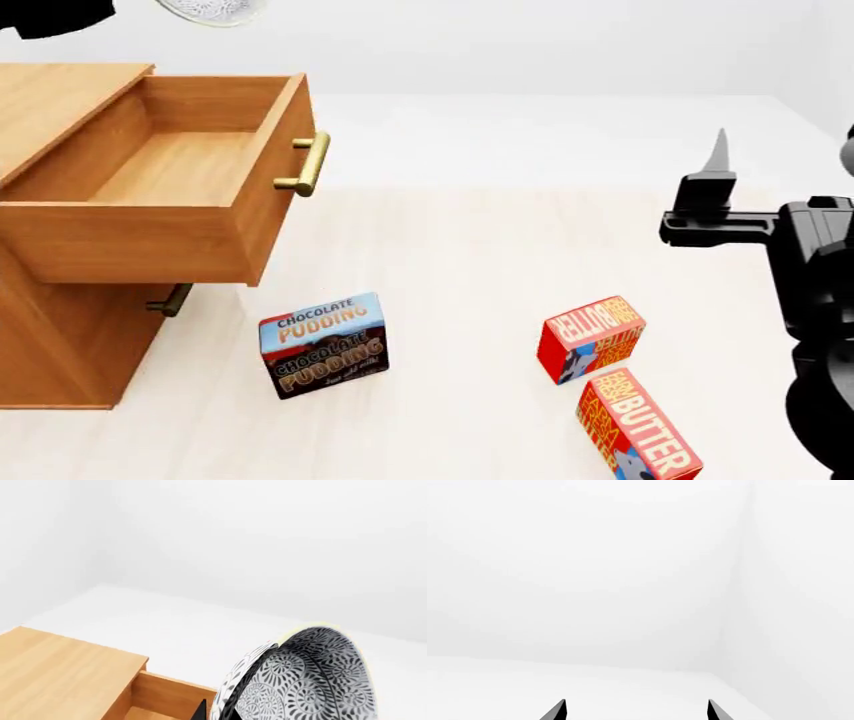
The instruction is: Put the bowl in the top drawer of the cabinet.
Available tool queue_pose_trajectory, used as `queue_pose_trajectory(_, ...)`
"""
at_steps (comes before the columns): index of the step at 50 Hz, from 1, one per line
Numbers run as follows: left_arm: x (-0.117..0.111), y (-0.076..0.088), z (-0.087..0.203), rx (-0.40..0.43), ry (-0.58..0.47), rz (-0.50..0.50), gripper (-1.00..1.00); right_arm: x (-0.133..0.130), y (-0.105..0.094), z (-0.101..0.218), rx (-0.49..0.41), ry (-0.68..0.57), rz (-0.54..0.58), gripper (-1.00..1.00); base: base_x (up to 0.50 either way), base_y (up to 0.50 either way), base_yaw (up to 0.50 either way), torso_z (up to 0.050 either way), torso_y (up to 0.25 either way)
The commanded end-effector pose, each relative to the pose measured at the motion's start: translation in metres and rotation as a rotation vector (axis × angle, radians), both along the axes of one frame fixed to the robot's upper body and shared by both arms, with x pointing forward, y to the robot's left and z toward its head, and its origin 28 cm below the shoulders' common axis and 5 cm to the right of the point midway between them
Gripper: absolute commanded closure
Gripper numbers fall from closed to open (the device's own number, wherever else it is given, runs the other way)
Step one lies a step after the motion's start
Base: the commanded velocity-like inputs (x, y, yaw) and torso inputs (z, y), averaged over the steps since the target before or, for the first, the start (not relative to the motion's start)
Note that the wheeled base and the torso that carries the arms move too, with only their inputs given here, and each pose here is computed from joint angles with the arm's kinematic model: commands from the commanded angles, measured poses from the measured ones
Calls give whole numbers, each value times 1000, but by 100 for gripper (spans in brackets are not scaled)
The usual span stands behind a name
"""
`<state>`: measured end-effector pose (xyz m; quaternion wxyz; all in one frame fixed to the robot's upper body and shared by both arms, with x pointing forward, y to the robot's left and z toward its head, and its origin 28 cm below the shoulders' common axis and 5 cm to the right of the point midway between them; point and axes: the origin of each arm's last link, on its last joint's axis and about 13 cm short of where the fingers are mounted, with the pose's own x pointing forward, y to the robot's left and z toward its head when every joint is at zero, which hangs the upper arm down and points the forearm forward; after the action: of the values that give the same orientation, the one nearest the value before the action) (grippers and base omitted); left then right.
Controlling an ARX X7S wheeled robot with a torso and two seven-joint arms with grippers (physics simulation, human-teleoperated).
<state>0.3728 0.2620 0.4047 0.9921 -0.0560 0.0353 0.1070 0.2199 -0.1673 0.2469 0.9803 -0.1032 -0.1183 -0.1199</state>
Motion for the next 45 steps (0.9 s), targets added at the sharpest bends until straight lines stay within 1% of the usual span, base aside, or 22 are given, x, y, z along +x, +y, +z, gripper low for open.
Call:
queue_pose_trajectory(1,5,12,-18,-49,19,47,100,2,1,-1,-1,5,1,-100,0,0,0,0,0)
queue_pose_trajectory(7,8,12,-28,-54,39,48,100,2,2,-2,0,8,1,-100,0,0,0,0,2)
queue_pose_trajectory(13,11,16,-34,-79,53,62,100,3,1,-4,3,12,1,-100,0,0,0,0,0)
queue_pose_trajectory(21,19,19,-51,-94,89,80,100,4,2,-4,4,13,0,-100,0,0,0,0,0)
queue_pose_trajectory(30,26,23,-66,-109,125,117,100,4,3,-5,3,16,2,-100,0,0,0,0,1)
queue_pose_trajectory(34,31,23,-73,-133,149,120,100,5,3,-4,2,17,4,-100,0,0,0,0,0)
queue_pose_trajectory(37,35,23,-75,-169,164,122,100,6,3,-4,2,18,3,-100,0,0,0,0,0)
queue_pose_trajectory(42,38,25,-73,-226,169,127,100,6,3,-4,1,19,3,-100,0,0,0,3,0)
queue_pose_trajectory(45,39,26,-72,-239,172,133,100,7,4,-3,-1,19,5,-100,0,0,0,0,0)
